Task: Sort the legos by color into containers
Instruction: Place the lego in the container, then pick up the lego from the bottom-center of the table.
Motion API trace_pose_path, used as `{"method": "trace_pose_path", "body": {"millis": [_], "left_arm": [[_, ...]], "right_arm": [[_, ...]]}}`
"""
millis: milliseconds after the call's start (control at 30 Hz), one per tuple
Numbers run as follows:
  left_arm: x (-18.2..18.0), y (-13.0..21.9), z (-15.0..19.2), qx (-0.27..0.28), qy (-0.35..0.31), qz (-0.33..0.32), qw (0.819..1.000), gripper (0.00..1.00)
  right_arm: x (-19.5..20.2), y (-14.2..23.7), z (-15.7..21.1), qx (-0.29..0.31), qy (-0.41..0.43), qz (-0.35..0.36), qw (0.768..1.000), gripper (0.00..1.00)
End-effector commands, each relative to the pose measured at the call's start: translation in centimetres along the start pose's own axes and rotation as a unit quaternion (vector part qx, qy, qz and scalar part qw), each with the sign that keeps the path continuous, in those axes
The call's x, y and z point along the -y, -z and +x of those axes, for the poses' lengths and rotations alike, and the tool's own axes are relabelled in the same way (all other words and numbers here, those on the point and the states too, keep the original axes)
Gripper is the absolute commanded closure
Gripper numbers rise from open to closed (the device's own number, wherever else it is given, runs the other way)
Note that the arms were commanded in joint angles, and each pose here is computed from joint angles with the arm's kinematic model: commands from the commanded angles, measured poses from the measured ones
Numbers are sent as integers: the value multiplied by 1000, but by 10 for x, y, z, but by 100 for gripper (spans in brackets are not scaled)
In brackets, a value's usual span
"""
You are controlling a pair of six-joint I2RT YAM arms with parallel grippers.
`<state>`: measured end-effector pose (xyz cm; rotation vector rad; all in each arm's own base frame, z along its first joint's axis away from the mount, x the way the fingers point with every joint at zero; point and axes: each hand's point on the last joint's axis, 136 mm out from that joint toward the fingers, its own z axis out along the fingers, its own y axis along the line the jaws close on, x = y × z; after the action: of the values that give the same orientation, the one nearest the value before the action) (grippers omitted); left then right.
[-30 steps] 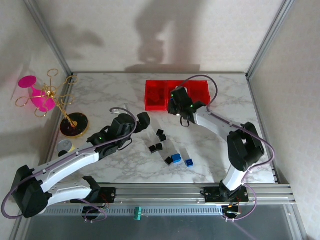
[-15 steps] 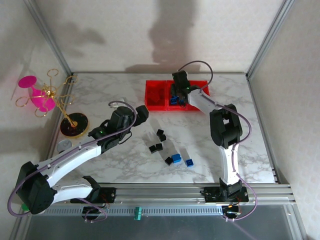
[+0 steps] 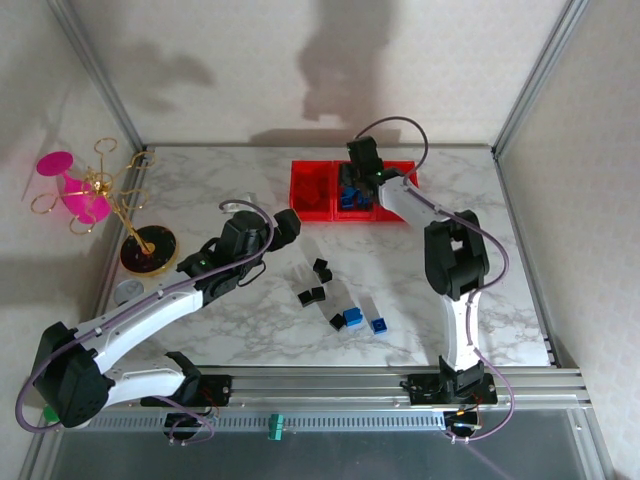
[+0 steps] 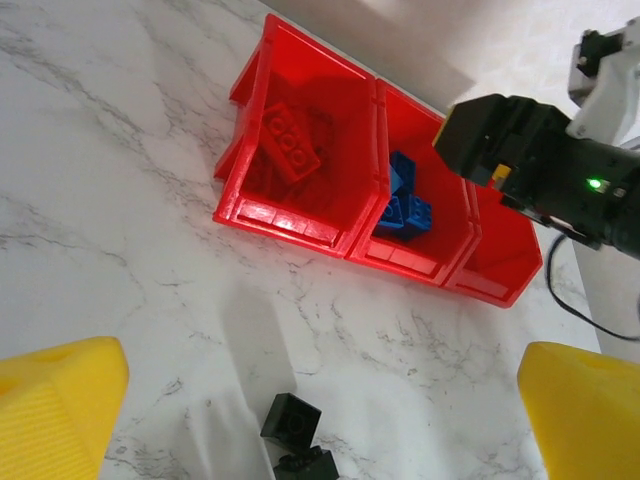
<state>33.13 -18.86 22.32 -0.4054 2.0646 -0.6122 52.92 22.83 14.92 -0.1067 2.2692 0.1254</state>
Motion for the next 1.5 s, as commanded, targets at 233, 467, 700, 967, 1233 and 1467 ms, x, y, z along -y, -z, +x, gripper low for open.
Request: {"method": "trace_pose_path", "body": {"millis": [233, 467, 700, 967, 1233, 1467], "left_arm": [[17, 9, 18, -27, -18, 39, 999, 0], [18, 19, 47, -62, -39, 46, 996, 0], [8, 30, 73, -91, -46, 44, 994, 0], [-7, 39, 106, -118, -31, 43, 992, 0], [-23, 39, 118, -124, -18, 27, 992, 0], [-29, 34, 121, -123, -19, 12, 992, 0]], "right_arm": [[-25, 82, 32, -24, -10, -88, 996, 28], [-22, 122, 83, -73, 9, -88, 993, 25], [-19, 161, 137, -120, 23, -85, 989, 23], [-20, 196, 213, -184, 22, -84, 979, 21], [-22, 217, 270, -226, 23, -88, 970, 19], [-27, 219, 296, -244, 23, -93, 965, 23]]}}
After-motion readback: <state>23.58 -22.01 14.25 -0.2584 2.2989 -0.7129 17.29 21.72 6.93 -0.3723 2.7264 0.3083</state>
